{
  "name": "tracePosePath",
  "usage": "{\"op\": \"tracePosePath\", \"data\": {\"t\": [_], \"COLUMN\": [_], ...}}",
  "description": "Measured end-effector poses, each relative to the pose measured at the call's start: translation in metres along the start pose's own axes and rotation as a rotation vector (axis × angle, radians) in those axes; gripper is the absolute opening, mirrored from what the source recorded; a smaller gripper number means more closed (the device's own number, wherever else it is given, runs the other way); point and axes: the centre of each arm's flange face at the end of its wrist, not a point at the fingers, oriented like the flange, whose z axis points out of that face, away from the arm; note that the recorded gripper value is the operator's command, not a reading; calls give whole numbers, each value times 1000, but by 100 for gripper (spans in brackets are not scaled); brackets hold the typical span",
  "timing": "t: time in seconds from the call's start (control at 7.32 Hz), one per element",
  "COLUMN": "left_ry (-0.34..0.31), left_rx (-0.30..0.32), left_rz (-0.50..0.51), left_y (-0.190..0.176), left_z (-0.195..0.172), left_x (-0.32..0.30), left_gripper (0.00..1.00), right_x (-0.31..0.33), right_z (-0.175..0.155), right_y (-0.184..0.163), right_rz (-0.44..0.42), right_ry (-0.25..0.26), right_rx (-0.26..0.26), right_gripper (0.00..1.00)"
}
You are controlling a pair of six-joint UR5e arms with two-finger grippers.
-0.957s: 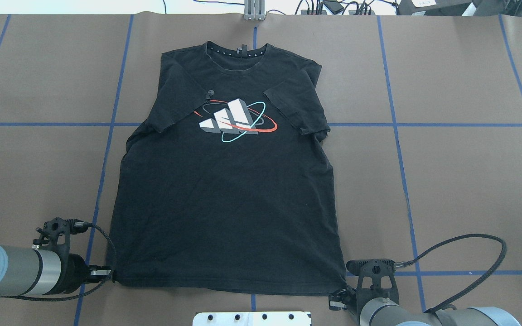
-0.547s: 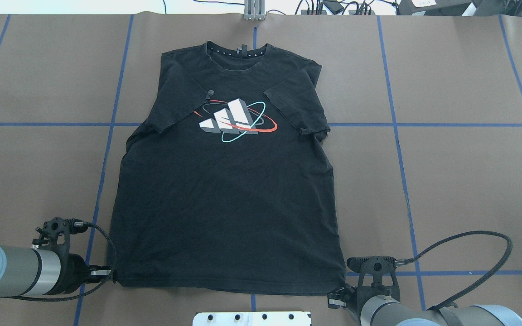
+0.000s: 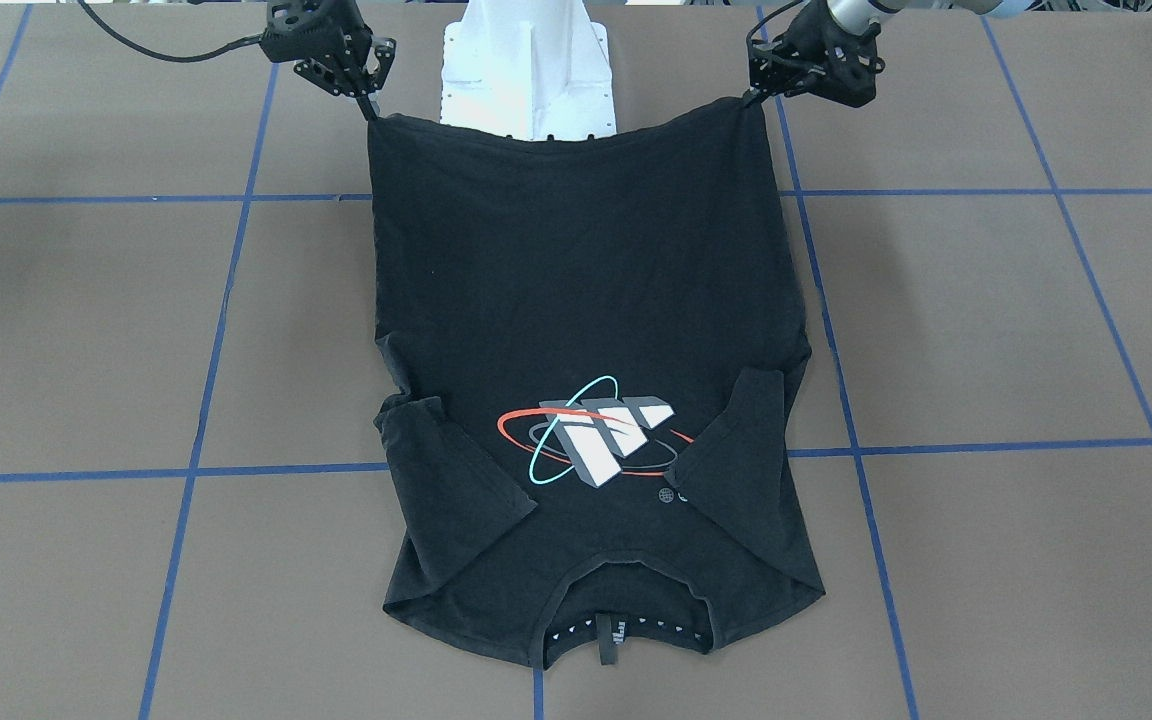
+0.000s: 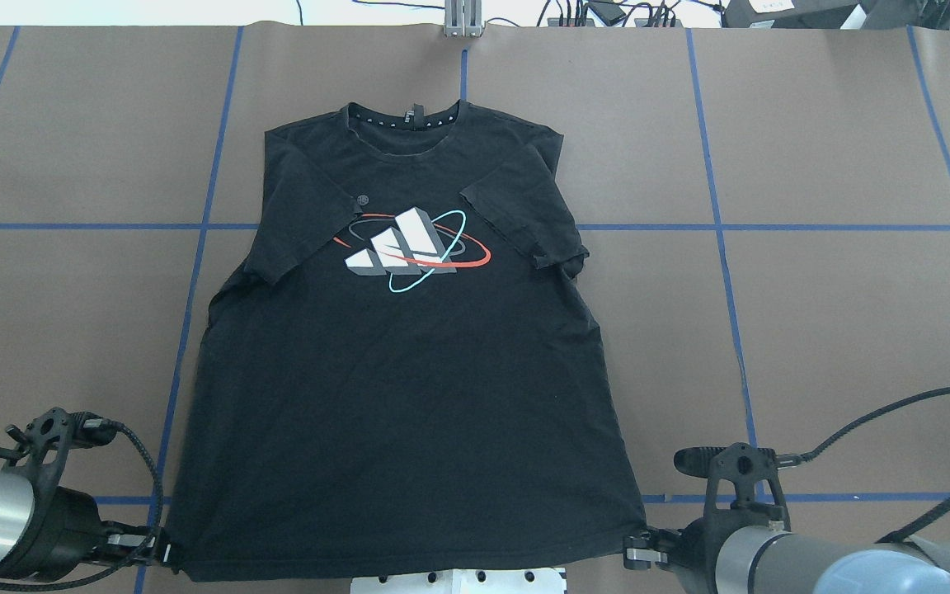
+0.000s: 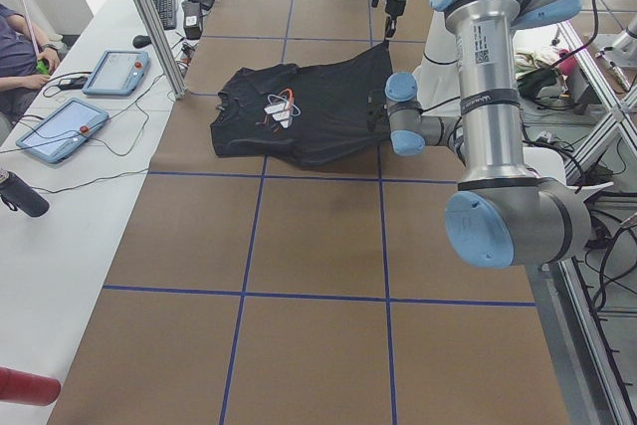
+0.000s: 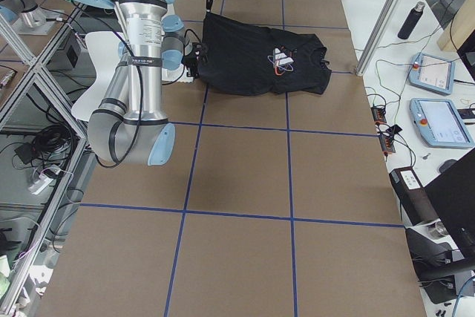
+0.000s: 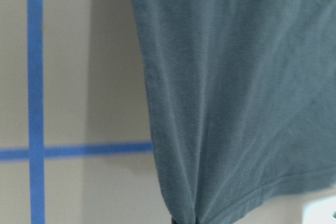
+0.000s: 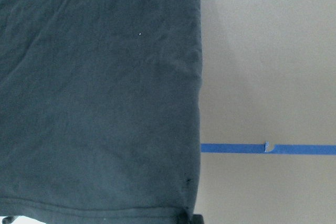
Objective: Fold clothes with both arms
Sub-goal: 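Lift the hem with both grippers and fold it toward the collar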
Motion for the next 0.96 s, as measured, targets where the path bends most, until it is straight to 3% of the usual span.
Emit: {"op": "tracePosePath", "data": {"t": [0.27,0.55,0.82,0.96], "left_ry": [20,-12,-39,-61], "left_rx": [-14,31,139,193], "left_rz": [2,-22,-11,-15], "left_y": [5,-14,-67,-102], "left_z": [-19,-24,-24,-23], "left_x": [7,2,12,22], "left_gripper": [0,0,0,0], "right_x": [-5,-14,-28,-36], "right_z": [-33,-38,-22,-14], "right_y": [-1,-21,-73,-106], "right_rz": [-1,0,-4,10], "right_ry": [0,-12,3,9], "right_rx": [-24,16,103,122], "right_gripper": [0,0,0,0]}}
